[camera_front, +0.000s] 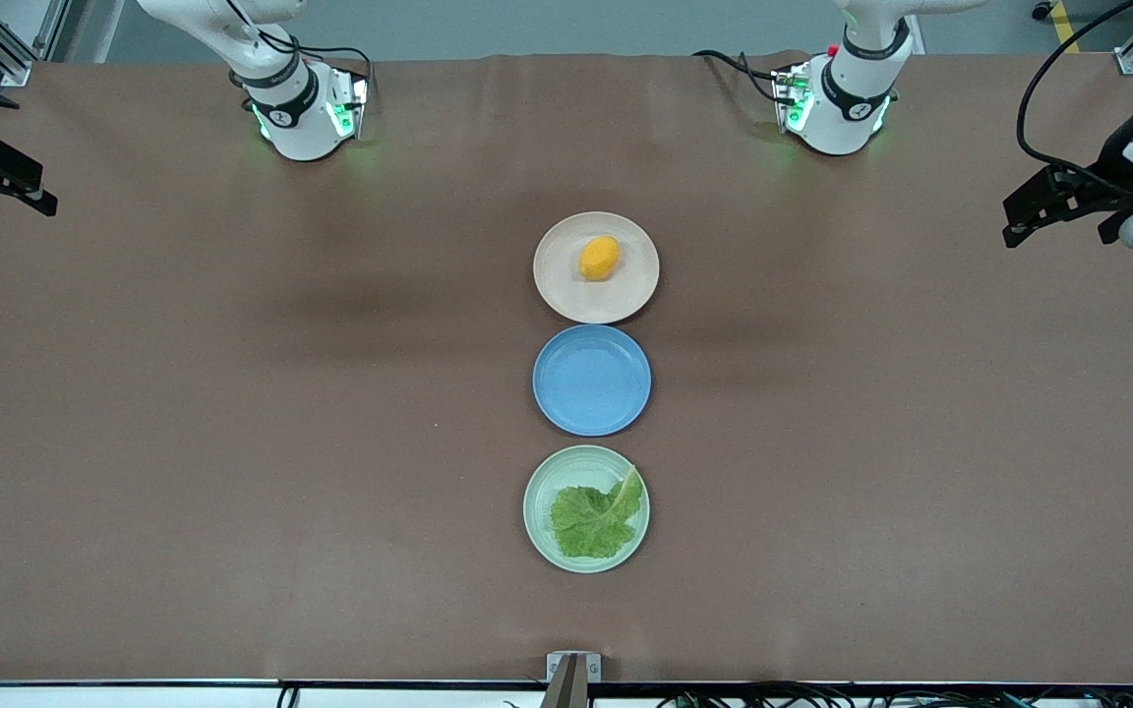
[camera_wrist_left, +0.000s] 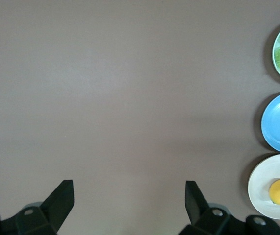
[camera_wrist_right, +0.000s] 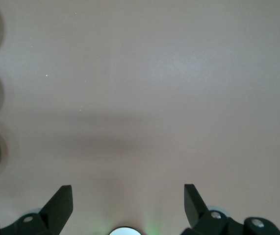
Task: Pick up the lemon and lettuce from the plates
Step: 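Move the left gripper toward the lettuce on the green plate, then lower the left gripper onto the lettuce while the right gripper reaches the lemon, then close the left gripper on the lettuce while the right gripper grasps the lemon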
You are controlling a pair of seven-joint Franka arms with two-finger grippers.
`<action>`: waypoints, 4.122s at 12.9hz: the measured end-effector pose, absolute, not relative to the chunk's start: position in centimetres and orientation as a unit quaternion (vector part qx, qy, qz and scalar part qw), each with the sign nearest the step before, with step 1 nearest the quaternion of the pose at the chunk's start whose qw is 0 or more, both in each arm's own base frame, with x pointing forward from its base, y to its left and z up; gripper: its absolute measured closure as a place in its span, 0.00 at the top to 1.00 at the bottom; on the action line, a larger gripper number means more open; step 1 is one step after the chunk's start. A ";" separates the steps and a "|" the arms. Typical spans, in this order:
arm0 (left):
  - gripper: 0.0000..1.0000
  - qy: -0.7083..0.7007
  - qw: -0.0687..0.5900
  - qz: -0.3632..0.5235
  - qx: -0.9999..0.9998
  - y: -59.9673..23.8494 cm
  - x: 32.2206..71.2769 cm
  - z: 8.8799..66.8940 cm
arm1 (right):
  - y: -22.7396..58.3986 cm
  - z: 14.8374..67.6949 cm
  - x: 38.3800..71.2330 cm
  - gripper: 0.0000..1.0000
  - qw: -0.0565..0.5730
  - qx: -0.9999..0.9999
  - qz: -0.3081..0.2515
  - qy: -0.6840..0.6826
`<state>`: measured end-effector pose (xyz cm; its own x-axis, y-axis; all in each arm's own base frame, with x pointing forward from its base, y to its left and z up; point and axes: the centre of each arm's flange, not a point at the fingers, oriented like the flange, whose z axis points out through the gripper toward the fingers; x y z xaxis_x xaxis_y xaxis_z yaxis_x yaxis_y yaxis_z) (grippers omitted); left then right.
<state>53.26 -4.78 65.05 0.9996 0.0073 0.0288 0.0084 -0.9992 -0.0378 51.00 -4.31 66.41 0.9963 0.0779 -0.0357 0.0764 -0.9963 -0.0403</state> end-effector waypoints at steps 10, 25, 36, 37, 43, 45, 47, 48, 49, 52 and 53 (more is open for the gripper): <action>1.00 0.003 0.016 0.003 -1.000 -5.5 55.6 62.5 | -4.4 66.5 51.0 1.00 0.018 -0.999 0.018 -0.038; 1.00 0.175 -0.064 -0.135 -0.973 -31.7 67.2 38.4 | -5.8 52.9 58.8 1.00 0.003 -0.994 0.106 0.002; 0.89 0.257 -0.103 -0.222 -0.935 -40.4 66.0 21.7 | 21.0 49.8 56.8 1.00 0.029 -0.972 0.074 0.223; 0.88 0.262 -0.103 -0.230 -0.932 -40.8 65.7 20.4 | 24.3 48.7 55.7 1.00 0.032 -0.967 0.063 0.243; 0.64 0.323 -0.068 -0.260 -0.907 -40.9 65.8 16.9 | 39.8 38.6 48.2 1.00 0.026 -0.950 0.045 0.307; 0.58 0.326 -0.067 -0.263 -0.906 -41.0 65.8 17.2 | 44.7 35.3 45.0 1.00 0.022 -0.948 0.042 0.315; 0.57 0.326 -0.067 -0.263 -0.905 -41.0 65.8 17.2 | 49.1 31.5 41.5 1.00 0.020 -0.945 0.035 0.325; 0.56 0.327 -0.067 -0.263 -0.905 -41.0 65.8 17.1 | 50.8 29.3 39.8 1.00 0.014 -0.945 0.029 0.326; 0.54 0.327 -0.067 -0.263 -0.905 -41.0 65.8 17.1 | 52.0 27.4 38.5 1.00 0.005 -0.945 0.024 0.326; 0.49 0.331 -0.066 -0.262 -0.904 -41.0 65.8 17.0 | 54.4 23.9 35.8 1.00 0.001 -0.943 0.014 0.332; 0.44 0.333 -0.065 -0.262 -0.903 -41.1 65.8 17.0 | 55.0 23.2 35.1 1.00 0.005 -0.942 0.012 0.334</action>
